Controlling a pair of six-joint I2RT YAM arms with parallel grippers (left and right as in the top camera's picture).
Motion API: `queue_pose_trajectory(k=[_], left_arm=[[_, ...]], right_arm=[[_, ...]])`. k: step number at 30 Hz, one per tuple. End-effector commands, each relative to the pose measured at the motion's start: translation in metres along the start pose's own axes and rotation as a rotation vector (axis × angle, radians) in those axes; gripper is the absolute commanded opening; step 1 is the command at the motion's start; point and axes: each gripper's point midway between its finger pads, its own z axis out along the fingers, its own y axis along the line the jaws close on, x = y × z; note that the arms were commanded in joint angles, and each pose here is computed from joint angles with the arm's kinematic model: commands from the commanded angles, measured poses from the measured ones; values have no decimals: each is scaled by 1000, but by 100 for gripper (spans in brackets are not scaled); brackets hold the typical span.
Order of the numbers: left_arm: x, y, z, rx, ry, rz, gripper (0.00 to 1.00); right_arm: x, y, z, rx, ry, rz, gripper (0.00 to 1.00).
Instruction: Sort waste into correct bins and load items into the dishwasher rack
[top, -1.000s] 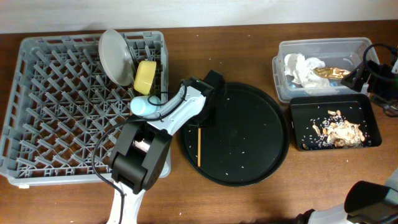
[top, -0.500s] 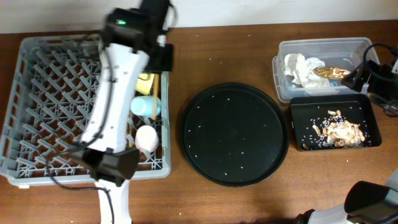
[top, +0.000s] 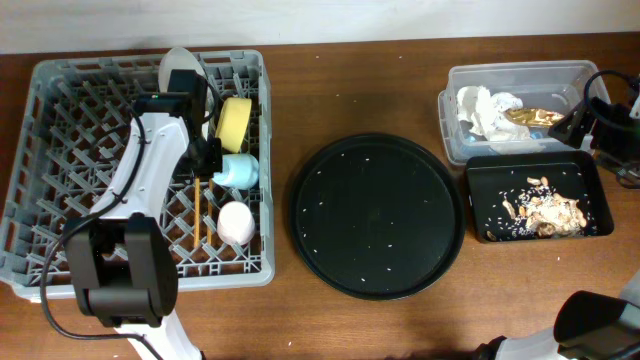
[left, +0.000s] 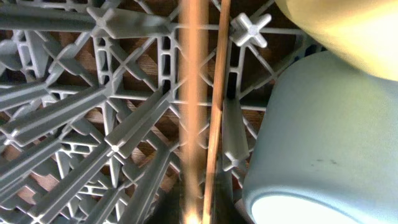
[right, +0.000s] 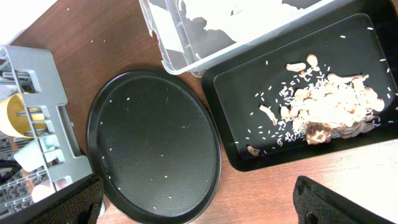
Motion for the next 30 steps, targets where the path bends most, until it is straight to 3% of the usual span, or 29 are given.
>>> queue_pose_trajectory(k=[1, 2, 5, 9, 10, 15, 21, 24, 26, 28, 30], left_arm=[[-2, 6, -6, -14, -19, 11, 72], [-4, 6, -14, -9, -23, 10, 78], [-19, 5, -76, 46, -98, 1, 78], [-33, 3, -238, 194, -494, -9, 82], [-30, 10, -255, 172, -555, -22, 99], [-27, 22, -264, 120, -587, -42, 99], [-27, 22, -264, 120, -586, -42, 99], [-27, 22, -264, 120, -587, -42, 99], [-27, 22, -264, 120, -587, -42, 99], [-27, 22, -264, 120, -587, -42, 99], [-27, 22, -264, 120, -587, -42, 99]], right_arm=[[0, 0, 1, 7, 5, -14, 98], [1, 0, 1, 7, 10, -12, 98], [4, 1, -1, 6, 13, -10, 98], [28, 32, -62, 21, -161, -126, 98], [43, 44, -88, 30, -244, -180, 98], [116, 88, -170, 58, -551, -324, 98], [137, 93, -179, 61, -588, -341, 98], [132, 96, -170, 15, -558, -338, 98], [120, 105, -147, -54, -536, -430, 98], [108, 120, -111, -116, -586, -584, 99], [107, 126, -52, -217, -694, -562, 98]])
